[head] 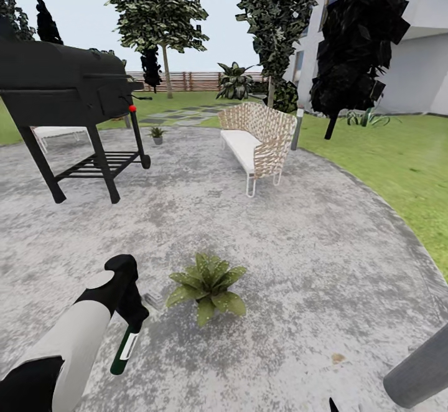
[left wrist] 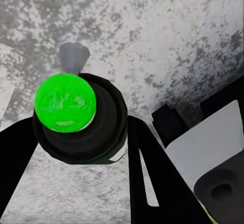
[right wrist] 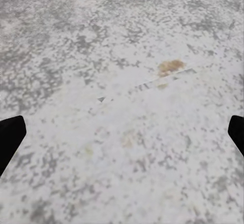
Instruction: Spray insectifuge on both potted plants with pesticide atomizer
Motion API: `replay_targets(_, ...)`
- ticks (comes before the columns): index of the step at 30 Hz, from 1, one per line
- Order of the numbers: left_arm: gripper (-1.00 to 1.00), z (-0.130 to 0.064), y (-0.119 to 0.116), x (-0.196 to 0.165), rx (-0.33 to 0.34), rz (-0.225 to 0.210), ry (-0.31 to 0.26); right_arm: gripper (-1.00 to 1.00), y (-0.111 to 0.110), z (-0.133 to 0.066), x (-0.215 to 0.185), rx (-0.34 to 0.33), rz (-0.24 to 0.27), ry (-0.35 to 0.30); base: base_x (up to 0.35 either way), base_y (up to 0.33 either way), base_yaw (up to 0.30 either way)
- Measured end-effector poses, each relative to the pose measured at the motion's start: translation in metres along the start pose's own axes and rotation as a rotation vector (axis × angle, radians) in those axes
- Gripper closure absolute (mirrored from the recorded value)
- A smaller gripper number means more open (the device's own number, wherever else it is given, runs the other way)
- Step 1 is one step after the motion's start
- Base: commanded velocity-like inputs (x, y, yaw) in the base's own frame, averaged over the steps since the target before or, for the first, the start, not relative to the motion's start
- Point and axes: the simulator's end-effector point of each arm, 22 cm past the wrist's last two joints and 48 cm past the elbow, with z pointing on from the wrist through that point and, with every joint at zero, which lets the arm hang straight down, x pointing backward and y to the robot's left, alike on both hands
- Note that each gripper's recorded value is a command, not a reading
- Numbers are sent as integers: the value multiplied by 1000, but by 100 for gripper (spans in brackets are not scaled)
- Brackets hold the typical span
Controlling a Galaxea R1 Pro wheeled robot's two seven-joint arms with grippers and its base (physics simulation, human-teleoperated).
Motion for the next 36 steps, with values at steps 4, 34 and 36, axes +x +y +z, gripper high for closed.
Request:
replay_targets(4,100,6,-2,-2,2,2,-14,-100,0,0,0,0,0,1,-266,0,5)
replay_targets(34,100,63,-52,-58,105,283,-692,-100,73,4,3,-235,-323,29,-258,0,77)
replay_targets(36,100,63,-53,-59,106,285,-694,-100,94,5,-2,-305,-413,18,-1,0,0)
